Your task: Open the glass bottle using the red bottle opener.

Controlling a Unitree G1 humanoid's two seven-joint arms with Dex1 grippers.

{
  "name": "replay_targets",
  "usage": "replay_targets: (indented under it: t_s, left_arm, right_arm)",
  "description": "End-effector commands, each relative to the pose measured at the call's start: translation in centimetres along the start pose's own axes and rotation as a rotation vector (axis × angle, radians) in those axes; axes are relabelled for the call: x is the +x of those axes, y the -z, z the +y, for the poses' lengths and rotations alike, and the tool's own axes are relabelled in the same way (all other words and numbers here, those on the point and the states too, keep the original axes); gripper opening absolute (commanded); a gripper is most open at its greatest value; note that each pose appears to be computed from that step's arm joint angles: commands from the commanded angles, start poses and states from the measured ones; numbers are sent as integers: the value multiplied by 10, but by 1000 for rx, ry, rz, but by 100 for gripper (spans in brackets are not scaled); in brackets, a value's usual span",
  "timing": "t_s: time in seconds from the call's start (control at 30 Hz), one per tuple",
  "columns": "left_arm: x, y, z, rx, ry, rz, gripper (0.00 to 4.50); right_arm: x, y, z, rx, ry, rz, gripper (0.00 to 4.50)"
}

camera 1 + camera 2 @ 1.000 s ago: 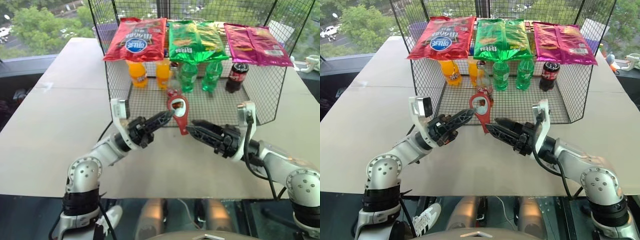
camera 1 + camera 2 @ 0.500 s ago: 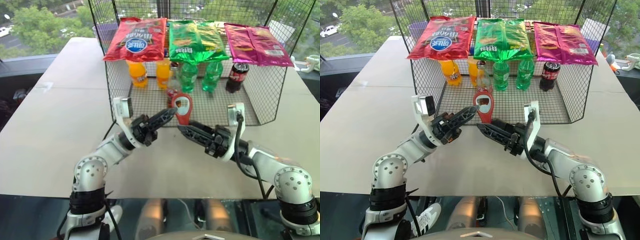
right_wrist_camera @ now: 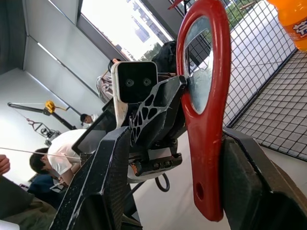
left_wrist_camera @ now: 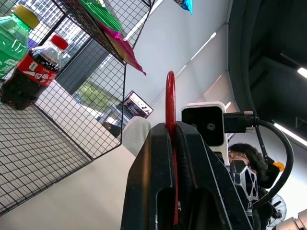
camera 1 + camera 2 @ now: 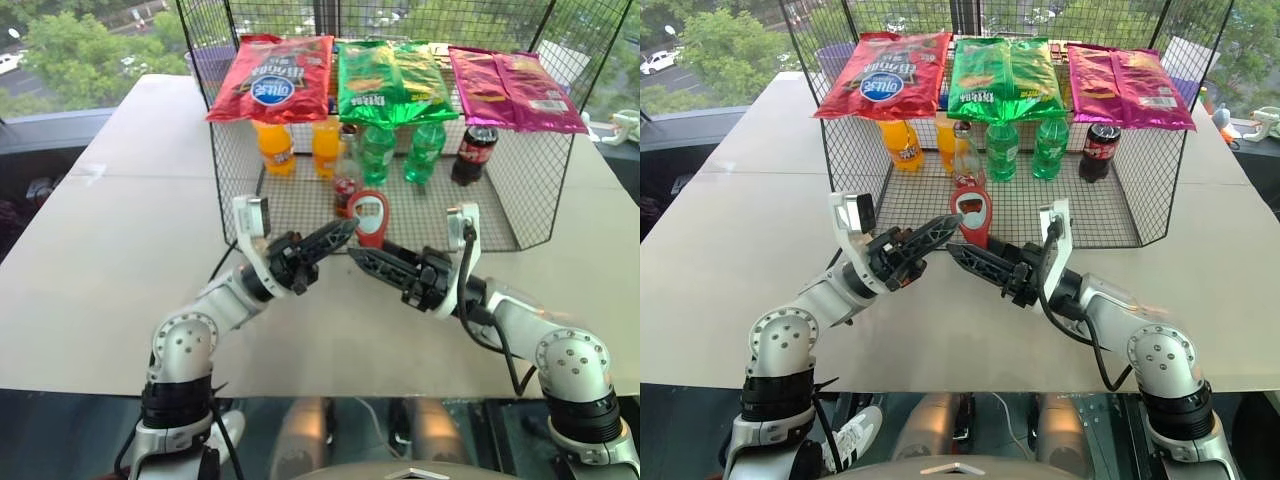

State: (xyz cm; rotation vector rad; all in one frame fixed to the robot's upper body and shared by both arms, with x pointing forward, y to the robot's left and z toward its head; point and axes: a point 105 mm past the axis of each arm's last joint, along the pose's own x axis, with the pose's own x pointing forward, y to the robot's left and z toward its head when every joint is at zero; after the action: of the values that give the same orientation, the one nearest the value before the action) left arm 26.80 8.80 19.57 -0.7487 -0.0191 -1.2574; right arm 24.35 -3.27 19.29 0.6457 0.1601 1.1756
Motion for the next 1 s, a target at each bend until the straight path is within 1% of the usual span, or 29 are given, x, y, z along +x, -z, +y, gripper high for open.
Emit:
replay_targets:
  t_s: [0.03,0.07,0.1,0.13,0.23,0.37,0.47,0.6,0.67,0.7,0.73,0.8,0.83,0.93,1.0]
  left_arm:
    - [2,-4,-9,39,28,-3,0]
    - [1,-4,-9,41,28,0,0]
    - [1,-3,-9,41,30,2,0]
    - [0,-3,-10,38,34,5,0]
    - [-2,-1,-10,42,32,27,0]
    - [-9,3,-6,95,-1,68,0]
    - [-10,-4,-2,109,-25,38,98]
    - [-12,-10,1,168,-59,41,275]
    - [-15,-11,3,220,-93,64,376]
    - [-17,-12,9,287,-149,81,428]
    - [-18,-14,16,364,-209,93,440]
    - [-17,-18,35,578,-354,141,440]
    - [-12,-21,41,659,-385,154,440]
    - [-2,-28,58,792,-485,172,440]
    - [3,-31,65,827,-533,168,440]
  right_arm:
    - [3,-5,9,-19,-53,-15,139]
    - [3,-5,9,-19,-54,-18,90]
    - [3,-6,9,-20,-54,-22,28]
    - [2,-7,9,-20,-55,-27,7]
    - [1,-9,8,-25,-56,-34,1]
    - [-2,-11,6,-39,-51,-31,1]
    - [-7,-12,5,-56,-42,-27,0]
    - [-13,-16,3,-79,-21,-30,0]
    - [-16,-18,1,-89,-5,-39,0]
    - [-18,-20,0,-93,5,-45,0]
    - [-21,-21,-2,-97,17,-51,0]
    - [-25,-23,-7,-106,55,-72,0]
    - [-27,-24,-9,-110,73,-88,0]
    - [-31,-28,-13,-120,109,-128,0]
    - [-32,-30,-13,-125,120,-143,0]
